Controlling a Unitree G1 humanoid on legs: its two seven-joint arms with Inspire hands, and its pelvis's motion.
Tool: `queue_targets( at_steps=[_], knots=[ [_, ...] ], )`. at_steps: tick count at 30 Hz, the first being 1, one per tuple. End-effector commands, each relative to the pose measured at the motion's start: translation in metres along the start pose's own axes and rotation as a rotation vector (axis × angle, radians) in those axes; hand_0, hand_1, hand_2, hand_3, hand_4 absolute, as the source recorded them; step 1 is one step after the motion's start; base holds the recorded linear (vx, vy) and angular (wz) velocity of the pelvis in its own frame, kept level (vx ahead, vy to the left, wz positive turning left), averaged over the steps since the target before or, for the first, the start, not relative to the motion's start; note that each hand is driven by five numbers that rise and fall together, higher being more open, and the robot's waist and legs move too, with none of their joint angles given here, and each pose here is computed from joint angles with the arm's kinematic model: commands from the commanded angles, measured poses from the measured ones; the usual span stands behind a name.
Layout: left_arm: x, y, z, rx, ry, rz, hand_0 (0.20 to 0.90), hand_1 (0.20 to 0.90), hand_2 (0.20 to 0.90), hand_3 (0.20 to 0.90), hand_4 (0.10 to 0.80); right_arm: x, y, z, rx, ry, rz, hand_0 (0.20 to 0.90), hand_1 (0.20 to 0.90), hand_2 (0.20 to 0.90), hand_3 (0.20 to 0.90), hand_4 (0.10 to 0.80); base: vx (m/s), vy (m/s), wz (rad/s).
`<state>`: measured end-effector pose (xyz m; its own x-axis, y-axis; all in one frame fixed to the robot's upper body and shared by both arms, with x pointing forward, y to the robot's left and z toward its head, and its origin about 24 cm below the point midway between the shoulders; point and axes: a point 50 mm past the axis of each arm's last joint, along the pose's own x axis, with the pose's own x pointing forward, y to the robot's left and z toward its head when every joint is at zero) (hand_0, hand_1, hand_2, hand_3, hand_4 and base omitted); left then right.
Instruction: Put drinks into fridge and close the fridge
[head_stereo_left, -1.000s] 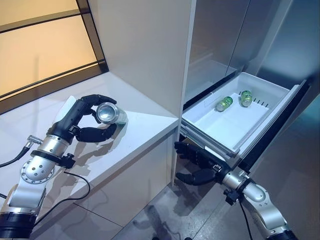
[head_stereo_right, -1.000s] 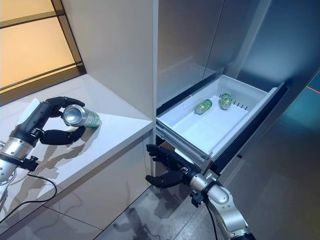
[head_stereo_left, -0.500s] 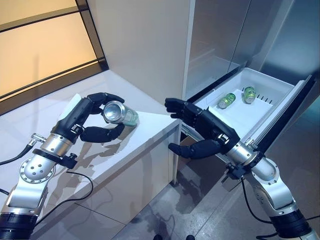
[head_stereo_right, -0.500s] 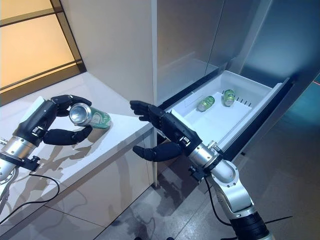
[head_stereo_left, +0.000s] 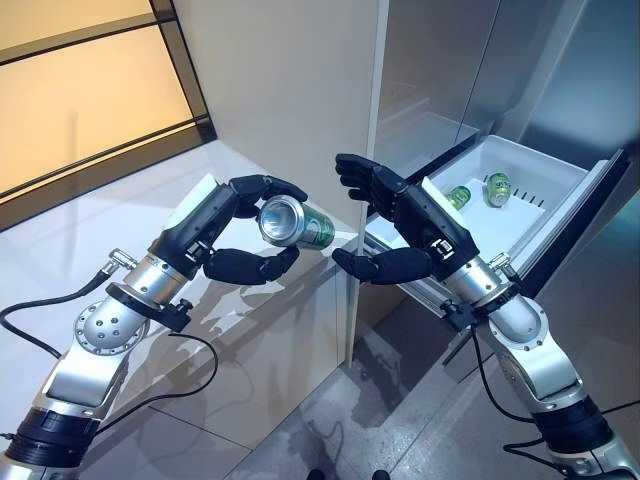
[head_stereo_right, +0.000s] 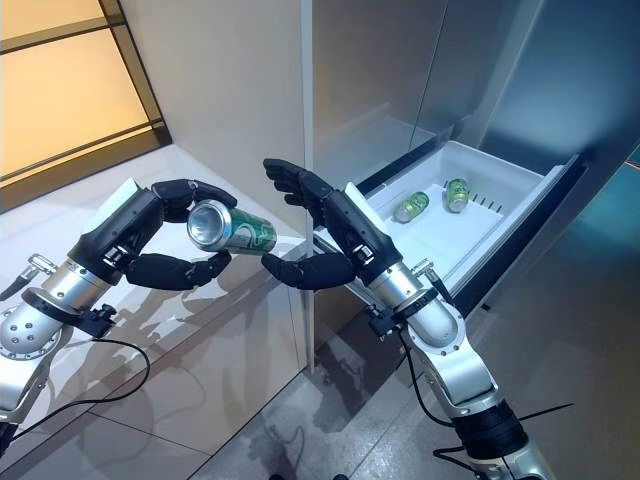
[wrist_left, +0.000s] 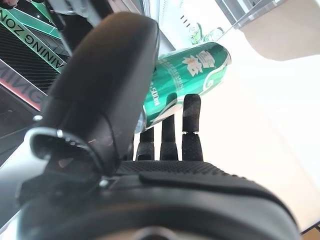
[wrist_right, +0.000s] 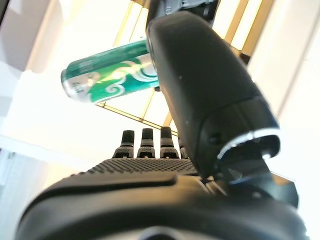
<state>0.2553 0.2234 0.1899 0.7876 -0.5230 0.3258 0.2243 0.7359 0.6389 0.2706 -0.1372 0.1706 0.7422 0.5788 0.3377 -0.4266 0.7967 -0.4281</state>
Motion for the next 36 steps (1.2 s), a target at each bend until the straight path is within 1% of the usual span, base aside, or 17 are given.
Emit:
queue_targets(
  at_steps=[1, 6, 13, 19, 25, 36],
  knots=[
    [0.031, 0.040, 0.071, 0.031, -0.415, 0.170, 0.300, 0.300, 0.300, 0.200, 0.100, 0.027, -0.015, 0.033, -0.172, -0.136, -0.030, 0.900, 0.900, 0.900, 0.900, 0.800, 0.000, 0.000, 0.00],
    [0.036, 0.038, 0.076, 0.047, -0.432, 0.139, 0.300, 0.300, 0.300, 0.200, 0.100, 0.034, -0.016, 0.028, -0.246, -0.056, 0.023, 0.900, 0.900, 0.900, 0.900, 0.800, 0.001, -0.002, 0.01],
    [0.042, 0.035, 0.080, 0.011, -0.450, 0.095, 0.300, 0.300, 0.300, 0.200, 0.100, 0.041, -0.017, 0.032, -0.317, -0.048, 0.039, 0.900, 0.900, 0.900, 0.900, 0.800, 0.000, -0.004, 0.02],
    [0.046, 0.025, 0.077, -0.043, -0.445, 0.038, 0.300, 0.300, 0.300, 0.200, 0.100, 0.047, -0.017, 0.035, -0.298, -0.082, -0.023, 0.900, 0.900, 0.900, 0.900, 0.800, 0.000, 0.000, 0.00],
    [0.049, 0.018, 0.074, -0.076, -0.439, 0.009, 0.300, 0.300, 0.300, 0.200, 0.100, 0.046, -0.021, 0.030, -0.268, -0.072, -0.100, 0.900, 0.900, 0.900, 0.900, 0.800, 0.000, 0.000, 0.00],
    [0.052, 0.018, 0.083, -0.102, -0.491, -0.002, 0.300, 0.300, 0.300, 0.200, 0.100, 0.047, -0.010, 0.009, -0.278, 0.053, 0.001, 0.900, 0.900, 0.900, 0.900, 0.800, 0.000, 0.000, 0.00]
  ],
)
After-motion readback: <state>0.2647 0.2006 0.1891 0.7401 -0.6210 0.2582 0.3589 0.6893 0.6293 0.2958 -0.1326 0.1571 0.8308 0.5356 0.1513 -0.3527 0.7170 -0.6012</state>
